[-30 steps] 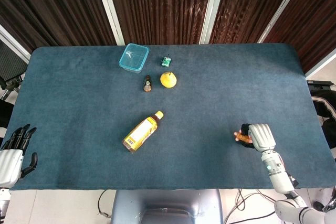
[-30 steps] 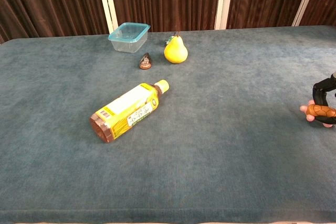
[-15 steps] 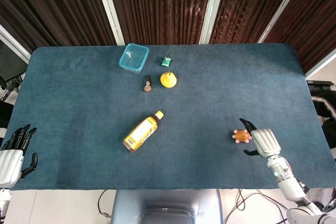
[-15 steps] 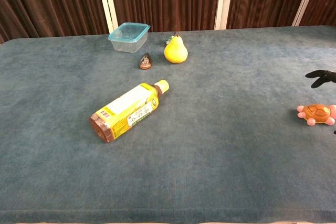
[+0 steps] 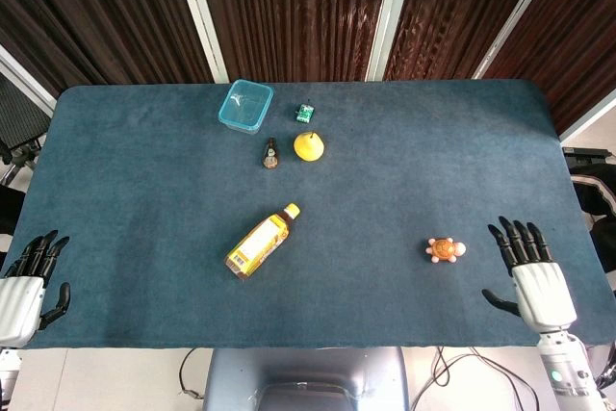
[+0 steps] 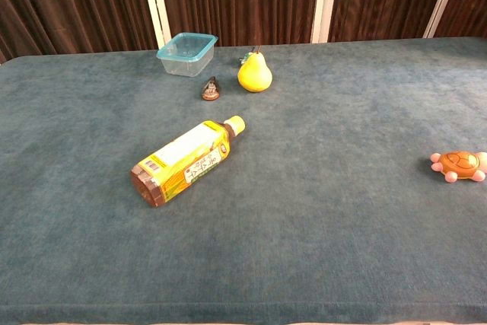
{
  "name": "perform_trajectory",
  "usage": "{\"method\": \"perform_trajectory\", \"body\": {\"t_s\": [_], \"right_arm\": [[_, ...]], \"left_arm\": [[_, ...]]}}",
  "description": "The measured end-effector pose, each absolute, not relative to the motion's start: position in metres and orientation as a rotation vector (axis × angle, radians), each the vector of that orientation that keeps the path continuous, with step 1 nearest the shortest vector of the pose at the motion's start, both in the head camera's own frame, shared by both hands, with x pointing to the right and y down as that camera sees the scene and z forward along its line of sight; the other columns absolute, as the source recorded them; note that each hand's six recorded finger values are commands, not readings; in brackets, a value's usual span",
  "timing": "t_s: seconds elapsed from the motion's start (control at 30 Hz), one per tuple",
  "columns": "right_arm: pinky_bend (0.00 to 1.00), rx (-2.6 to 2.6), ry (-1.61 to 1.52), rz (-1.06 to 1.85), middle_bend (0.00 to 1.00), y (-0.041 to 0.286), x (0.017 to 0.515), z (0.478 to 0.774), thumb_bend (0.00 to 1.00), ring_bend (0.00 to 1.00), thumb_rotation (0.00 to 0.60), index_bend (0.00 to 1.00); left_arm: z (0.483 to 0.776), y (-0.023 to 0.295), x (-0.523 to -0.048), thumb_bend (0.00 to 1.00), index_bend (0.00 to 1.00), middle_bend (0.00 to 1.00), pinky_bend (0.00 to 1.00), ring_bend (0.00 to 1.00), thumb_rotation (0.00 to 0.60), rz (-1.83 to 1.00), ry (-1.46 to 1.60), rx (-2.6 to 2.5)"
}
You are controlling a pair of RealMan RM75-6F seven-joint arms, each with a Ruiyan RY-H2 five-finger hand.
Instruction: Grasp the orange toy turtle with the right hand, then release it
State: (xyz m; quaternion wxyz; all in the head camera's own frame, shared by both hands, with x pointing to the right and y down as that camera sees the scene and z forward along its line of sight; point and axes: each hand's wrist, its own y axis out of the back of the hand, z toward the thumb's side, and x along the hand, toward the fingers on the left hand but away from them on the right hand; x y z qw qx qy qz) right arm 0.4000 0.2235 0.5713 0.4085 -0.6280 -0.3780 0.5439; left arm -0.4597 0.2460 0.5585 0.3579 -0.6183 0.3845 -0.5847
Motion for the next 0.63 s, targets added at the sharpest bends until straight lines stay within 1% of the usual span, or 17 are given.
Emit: {"method": "perform_trajectory", "body": {"t_s": [0.07,0.23,0.63], "right_arm": [[0.0,-1.544,-0.974,1.38,0.0,0.231,0.407,0.561,0.05,0.0,0.6,0.0],[0.0,-1.485,-1.002,1.405,0.0,0.245,0.421,0.549,0.05,0.0,0.6,0.0],[0.0,-1.483,-1.009,1.427,0.0,0.248,0.424,0.55,0.05,0.0,0.6,0.0]], "left_arm": [[0.559,0.246,-0.459,0.56,0.09,0.0,0.27,0.03,0.6,-1.508,0.987,-1.6],[0.561,0.245,-0.457,0.56,0.09,0.0,0.27,0.03,0.6,-1.506,0.98,-1.606],[0.564,0.243,-0.454,0.56,0.09,0.0,0.27,0.03,0.6,-1.499,0.968,-1.62]]}}
